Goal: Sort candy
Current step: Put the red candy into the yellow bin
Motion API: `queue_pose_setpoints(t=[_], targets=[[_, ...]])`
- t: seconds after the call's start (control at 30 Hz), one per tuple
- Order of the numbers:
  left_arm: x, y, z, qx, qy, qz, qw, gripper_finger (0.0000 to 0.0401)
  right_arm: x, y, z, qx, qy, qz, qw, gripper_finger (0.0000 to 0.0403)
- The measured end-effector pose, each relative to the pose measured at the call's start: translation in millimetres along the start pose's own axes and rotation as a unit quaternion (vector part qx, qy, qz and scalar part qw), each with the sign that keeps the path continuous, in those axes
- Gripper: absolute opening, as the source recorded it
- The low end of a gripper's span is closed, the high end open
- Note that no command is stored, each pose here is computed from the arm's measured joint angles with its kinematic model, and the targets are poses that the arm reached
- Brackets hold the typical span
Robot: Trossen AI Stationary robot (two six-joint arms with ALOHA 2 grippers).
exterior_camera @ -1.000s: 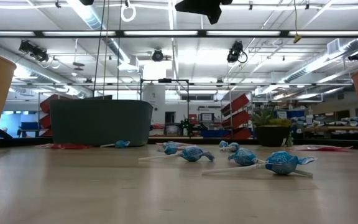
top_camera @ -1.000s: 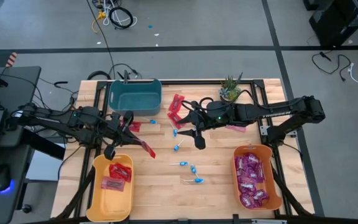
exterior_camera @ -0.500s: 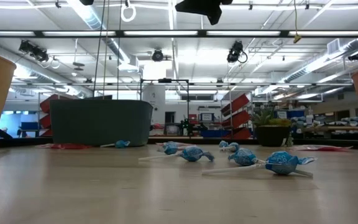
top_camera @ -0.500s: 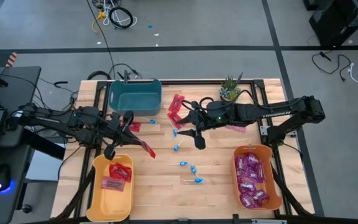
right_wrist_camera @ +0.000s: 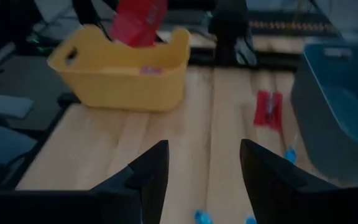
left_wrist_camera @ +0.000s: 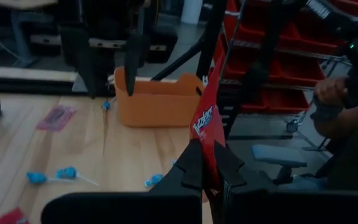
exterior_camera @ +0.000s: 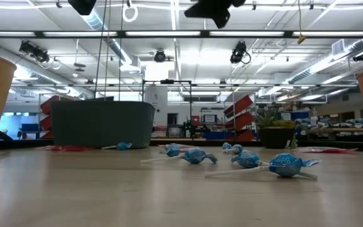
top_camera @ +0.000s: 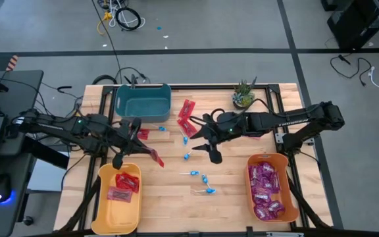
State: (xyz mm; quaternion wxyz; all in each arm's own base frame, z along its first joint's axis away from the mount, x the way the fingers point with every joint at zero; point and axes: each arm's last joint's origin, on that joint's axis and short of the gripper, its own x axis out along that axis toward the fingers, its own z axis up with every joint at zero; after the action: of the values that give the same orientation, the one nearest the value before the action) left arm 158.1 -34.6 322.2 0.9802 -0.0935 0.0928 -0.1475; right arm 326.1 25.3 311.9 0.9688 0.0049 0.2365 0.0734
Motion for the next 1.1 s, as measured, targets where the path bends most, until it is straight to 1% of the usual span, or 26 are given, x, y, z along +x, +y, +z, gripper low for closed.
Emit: queue_pose_setpoints(t=[0.1, 0.17, 0.3, 0.43, 0.47, 0.57, 0.77, 0.87, 0.97, 1.1], targets=[[0.2, -2.1, -1.7, -0.008, 0.007, -0.001, 1.0, 0.0001, 0.1, 1.9, -4.6, 0.007, 0.024, -0.017, 1.0, 0.0184], [0.4, -4.0, -2.4, -0.008, 0.009, -0.002, 1.0, 0.0001, 0.1, 3.6, -6.7, -0.004, 0.035, -0.014, 0.999, 0.0186], [0.7, -9.1, -5.0, -0.018, 0.018, -0.004, 1.0, 0.0001, -0.1, 7.5, -11.3, -0.006, 0.058, -0.009, 0.998, 0.0184], [0.7, -13.3, -7.8, -0.018, 0.025, 0.005, 1.0, 0.0001, -0.2, 8.3, -12.5, -0.015, 0.064, -0.007, 0.998, 0.0184], [0.8, -14.4, -8.1, -0.019, 0.026, 0.005, 0.999, 0.0001, -0.2, 8.4, -12.6, -0.011, 0.065, -0.007, 0.998, 0.0184], [0.7, -17.9, -9.2, -0.026, 0.028, 0.005, 0.999, 0.0001, -0.1, 8.3, -12.7, 0.028, 0.065, -0.009, 0.997, 0.0185], [0.0, -24.7, -14.6, -0.041, 0.048, 0.005, 0.998, 0.0001, -0.1, 8.4, -13.0, 0.032, 0.066, -0.005, 0.997, 0.0183], [-0.9, -26.7, -19.4, -0.052, 0.065, 0.023, 0.996, 0.0001, 0.0, 8.4, -11.9, 0.031, 0.061, -0.005, 0.998, 0.0184], [-1.6, -28.6, -22.3, -0.059, 0.073, 0.038, 0.995, 0.0001, 0.4, 8.5, -7.6, 0.03, 0.039, -0.004, 0.999, 0.0185], [-2.2, -32.4, -23.2, -0.063, 0.073, 0.036, 0.995, 0.0001, 0.8, 8.7, 1.6, 0.027, -0.009, -0.001, 1.0, 0.0184]])
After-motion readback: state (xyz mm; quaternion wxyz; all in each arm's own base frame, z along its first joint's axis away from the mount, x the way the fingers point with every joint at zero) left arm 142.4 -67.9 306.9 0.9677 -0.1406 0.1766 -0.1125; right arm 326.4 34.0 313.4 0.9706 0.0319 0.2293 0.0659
